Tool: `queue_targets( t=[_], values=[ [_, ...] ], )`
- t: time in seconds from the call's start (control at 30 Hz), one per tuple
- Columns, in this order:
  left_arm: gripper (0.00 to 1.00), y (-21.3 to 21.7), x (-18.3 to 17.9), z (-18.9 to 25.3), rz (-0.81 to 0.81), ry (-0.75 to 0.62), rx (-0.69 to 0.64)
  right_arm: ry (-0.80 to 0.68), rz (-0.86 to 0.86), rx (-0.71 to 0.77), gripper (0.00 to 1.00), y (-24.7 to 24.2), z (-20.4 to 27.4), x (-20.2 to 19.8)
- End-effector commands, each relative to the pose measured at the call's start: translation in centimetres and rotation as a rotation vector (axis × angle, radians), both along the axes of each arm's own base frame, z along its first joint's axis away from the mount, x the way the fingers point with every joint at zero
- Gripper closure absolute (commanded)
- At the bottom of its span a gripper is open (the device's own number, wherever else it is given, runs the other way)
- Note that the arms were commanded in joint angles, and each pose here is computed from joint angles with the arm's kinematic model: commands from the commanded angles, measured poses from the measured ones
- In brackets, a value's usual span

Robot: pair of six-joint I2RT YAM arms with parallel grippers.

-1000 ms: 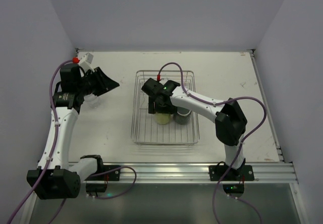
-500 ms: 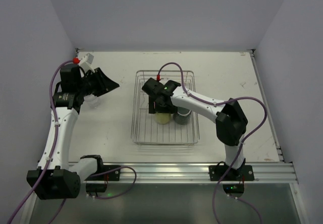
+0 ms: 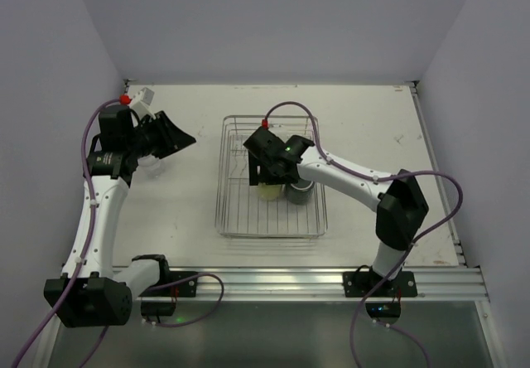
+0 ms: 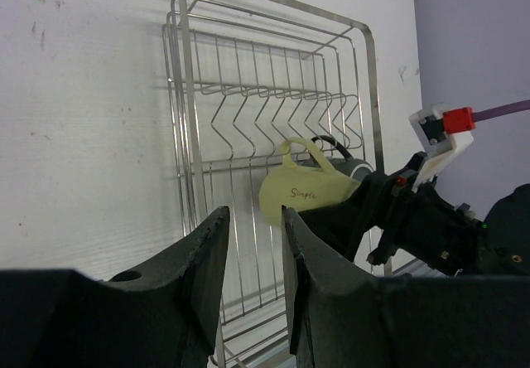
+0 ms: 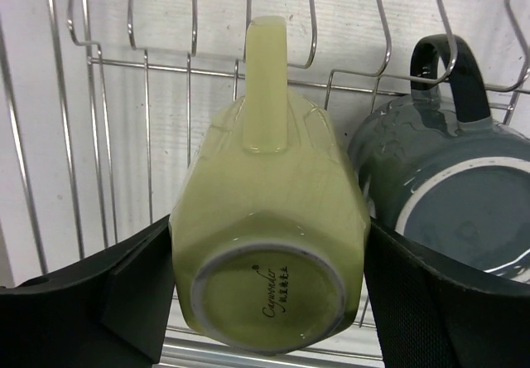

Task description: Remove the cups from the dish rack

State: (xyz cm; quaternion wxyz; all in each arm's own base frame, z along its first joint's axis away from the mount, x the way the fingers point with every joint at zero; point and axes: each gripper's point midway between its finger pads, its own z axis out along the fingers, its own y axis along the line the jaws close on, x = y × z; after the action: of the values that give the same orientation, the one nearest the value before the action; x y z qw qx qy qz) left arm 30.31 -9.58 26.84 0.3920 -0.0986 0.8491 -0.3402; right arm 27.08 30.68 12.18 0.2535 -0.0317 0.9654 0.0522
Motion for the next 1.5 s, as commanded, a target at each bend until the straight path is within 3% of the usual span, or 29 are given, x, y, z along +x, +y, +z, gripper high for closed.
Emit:
queue_targets(
  t=[0.0,0.2,0.47,0.67,1.03,1.27,1.47],
  values=[
    [0.65,-0.6,-0.1,0.2,-0.029,-0.005,-0.02,-0.149,0.039,0.18,1.0,2.0,6.0,1.5],
    [0.65,-1.4,-0.4,0.5,-0.081,-0.008,-0.055,-0.138,0.104,0.264,1.0,2.6,7.6,0.4],
    [0.62,-3.1,-1.5,0.8,-0.176,0.003,-0.145,-0.153,0.231,0.534,1.0,3.3,11.6,-1.0],
    [0.61,-4.5,-2.5,1.1,-0.266,0.022,-0.22,-0.16,0.24,0.614,1.0,1.5,12.6,-0.7],
    [0.57,-10.4,-7.1,2.1,-0.51,0.074,-0.492,-0.268,0.317,0.885,1.0,-0.5,17.3,-0.8],
    [0.47,-11.7,-8.9,2.7,-0.552,0.039,-0.622,-0.212,0.323,1.044,1.0,-0.4,18.9,-0.9],
    [0.39,-11.9,-8.7,3.0,-0.559,-0.025,-0.592,-0.143,0.319,1.138,1.0,-0.6,19.7,-0.9]
  ],
)
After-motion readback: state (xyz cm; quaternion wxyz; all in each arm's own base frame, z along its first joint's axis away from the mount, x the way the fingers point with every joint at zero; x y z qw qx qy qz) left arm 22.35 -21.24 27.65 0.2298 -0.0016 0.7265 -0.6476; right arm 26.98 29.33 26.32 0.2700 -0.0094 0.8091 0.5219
